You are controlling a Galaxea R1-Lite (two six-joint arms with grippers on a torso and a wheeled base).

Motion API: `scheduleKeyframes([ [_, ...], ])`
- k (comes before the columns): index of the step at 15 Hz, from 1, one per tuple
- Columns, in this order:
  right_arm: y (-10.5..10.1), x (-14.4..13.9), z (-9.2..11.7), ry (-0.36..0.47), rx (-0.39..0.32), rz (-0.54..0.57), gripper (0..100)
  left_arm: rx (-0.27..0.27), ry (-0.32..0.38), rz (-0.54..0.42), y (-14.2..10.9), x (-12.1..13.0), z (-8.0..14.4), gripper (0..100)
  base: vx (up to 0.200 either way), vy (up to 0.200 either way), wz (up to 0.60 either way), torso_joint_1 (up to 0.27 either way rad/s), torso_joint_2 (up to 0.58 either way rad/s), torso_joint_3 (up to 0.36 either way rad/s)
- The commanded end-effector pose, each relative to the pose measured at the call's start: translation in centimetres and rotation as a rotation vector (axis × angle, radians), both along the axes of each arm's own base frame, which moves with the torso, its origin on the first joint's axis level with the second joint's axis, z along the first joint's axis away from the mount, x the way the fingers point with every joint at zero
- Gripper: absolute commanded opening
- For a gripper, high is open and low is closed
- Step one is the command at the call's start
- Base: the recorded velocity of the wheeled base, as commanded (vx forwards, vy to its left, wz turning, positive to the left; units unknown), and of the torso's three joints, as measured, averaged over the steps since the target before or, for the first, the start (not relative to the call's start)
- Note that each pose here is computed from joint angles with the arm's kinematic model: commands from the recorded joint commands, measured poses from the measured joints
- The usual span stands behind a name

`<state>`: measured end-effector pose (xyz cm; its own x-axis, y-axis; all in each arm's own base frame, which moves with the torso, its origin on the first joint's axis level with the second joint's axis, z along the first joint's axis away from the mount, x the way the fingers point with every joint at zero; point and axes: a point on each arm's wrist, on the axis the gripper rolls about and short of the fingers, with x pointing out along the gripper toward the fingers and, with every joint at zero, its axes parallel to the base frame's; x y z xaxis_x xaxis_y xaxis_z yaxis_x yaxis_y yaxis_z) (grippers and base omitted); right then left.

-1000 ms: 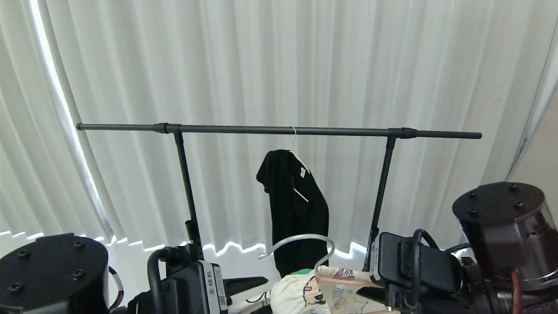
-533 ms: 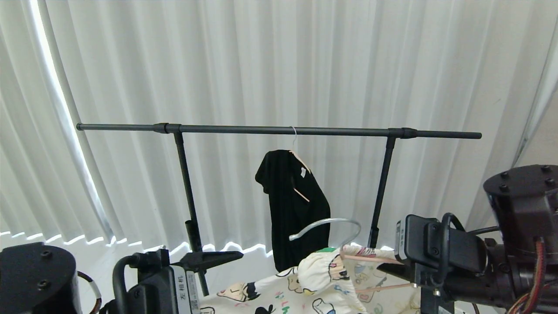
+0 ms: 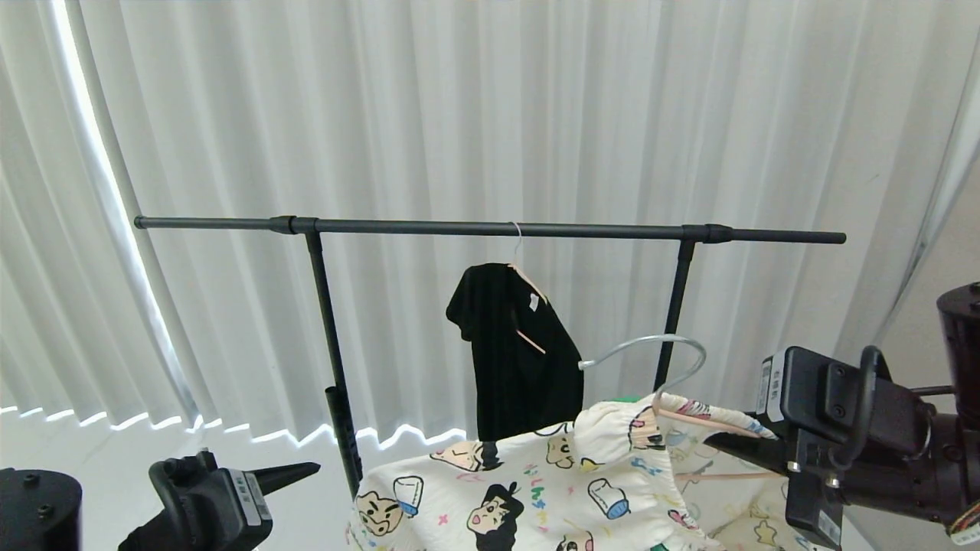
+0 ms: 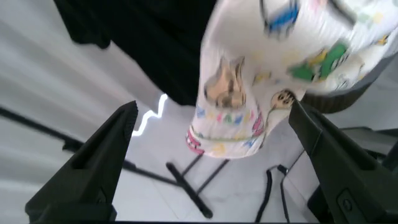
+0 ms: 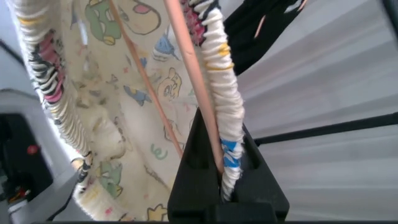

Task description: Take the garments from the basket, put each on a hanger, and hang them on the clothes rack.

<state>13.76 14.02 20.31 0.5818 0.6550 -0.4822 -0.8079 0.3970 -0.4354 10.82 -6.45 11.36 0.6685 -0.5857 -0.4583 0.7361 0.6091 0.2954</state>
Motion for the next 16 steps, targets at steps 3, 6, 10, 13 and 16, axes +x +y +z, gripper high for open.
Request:
scheduleKeyframes([
  [3, -0.1, -0.2, 0.4, -0.038, -0.006, 0.025, 0, 0.032, 0.066, 0.034, -0.2, 1.3, -0.8, 100, 0.000, 0.000, 0.00, 0.000, 0.00, 0.000],
  [6, -0.2, -0.4, 0.4, -0.044, -0.005, 0.027, 0, 0.036, 0.080, 0.053, -0.1, 1.7, -1.0, 0, 0.000, 0.000, 0.00, 0.000, 0.00, 0.000],
  [10, -0.2, -0.4, 0.4, -0.045, -0.006, 0.026, 0, 0.028, 0.086, 0.059, -0.1, 1.7, -1.0, 0, 0.000, 0.000, 0.00, 0.000, 0.00, 0.000],
  [13, -0.3, -0.4, 0.5, -0.046, 0.001, 0.018, 0, 0.040, 0.116, 0.112, 0.5, 2.3, -1.4, 0, 0.000, 0.000, 0.00, 0.000, 0.00, 0.000],
  [16, -0.6, -0.6, 0.8, -0.050, 0.020, 0.004, 0, 0.053, 0.162, 0.244, 2.1, 3.3, -2.1, 0, 0.000, 0.000, 0.00, 0.000, 0.00, 0.000],
])
